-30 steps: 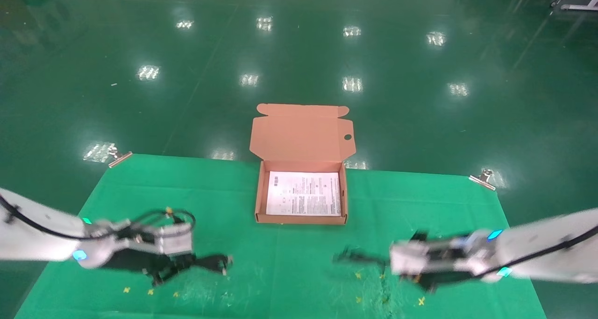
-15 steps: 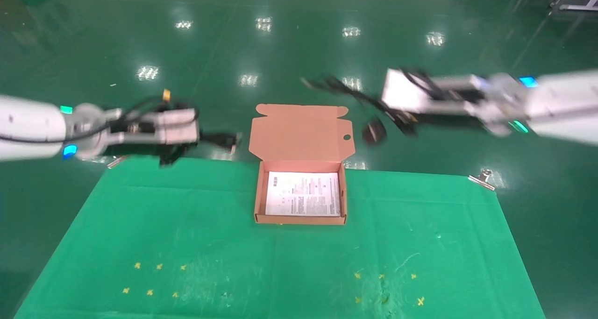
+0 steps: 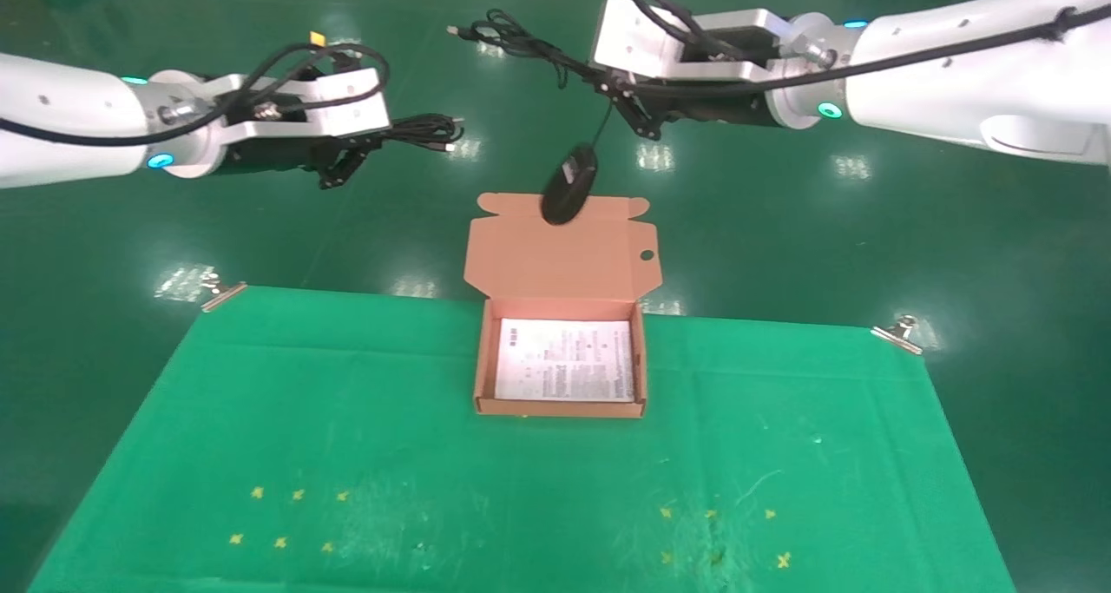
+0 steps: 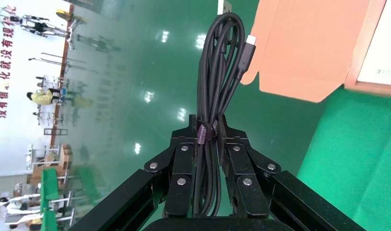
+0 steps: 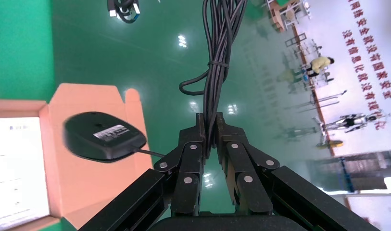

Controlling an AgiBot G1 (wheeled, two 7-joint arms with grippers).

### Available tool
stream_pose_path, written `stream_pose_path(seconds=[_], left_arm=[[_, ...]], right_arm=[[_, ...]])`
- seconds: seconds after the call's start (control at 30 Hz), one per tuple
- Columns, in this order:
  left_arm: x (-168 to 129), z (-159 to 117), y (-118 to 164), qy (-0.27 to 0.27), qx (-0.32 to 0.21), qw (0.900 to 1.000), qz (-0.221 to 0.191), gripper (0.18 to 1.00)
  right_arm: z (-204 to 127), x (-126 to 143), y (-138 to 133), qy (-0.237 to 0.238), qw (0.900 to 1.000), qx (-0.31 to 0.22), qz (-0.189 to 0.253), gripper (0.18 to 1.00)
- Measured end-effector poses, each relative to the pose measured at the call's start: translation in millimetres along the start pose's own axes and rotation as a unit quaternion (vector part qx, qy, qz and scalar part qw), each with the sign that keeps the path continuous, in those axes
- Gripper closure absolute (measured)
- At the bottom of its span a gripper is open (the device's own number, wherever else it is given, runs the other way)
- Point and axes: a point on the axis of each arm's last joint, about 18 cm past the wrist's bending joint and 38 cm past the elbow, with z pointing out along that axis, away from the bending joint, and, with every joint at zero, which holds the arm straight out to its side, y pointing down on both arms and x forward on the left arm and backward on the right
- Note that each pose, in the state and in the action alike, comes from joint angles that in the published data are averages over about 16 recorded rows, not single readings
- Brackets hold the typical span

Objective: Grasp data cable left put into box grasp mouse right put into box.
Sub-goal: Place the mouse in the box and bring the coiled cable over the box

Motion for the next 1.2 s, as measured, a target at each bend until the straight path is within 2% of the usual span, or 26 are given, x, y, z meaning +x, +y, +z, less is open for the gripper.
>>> stream_pose_path(seconds=[0.3, 0.6, 0.83, 1.0, 1.2], left_arm=[[0.5, -5.9, 17.3, 0.004, -0.027, 0.9996, -0.002, 0.927], [9.1, -18.3, 46.9, 0.015, -0.087, 0.9961, -0.006, 0.928], [12.8, -29.9, 63.2, 0.013, -0.136, 0.9906, -0.013, 0.928], [15.0, -36.3, 68.5, 0.009, -0.157, 0.9874, -0.018, 0.928], [17.2, -40.2, 69.0, 0.007, -0.166, 0.9858, -0.022, 0.928]], right_arm=[[21.4, -19.3, 1.0, -0.020, 1.000, -0.010, -0.003, 0.965], [45.7, -68.2, 14.4, -0.066, 0.997, -0.025, 0.012, 0.965], [60.4, -109.1, 13.8, -0.099, 0.994, -0.021, 0.027, 0.965], [68.5, -135.1, 8.8, -0.118, 0.992, -0.013, 0.049, 0.965], [76.0, -165.6, 11.9, -0.135, 0.986, -0.017, 0.101, 0.965]])
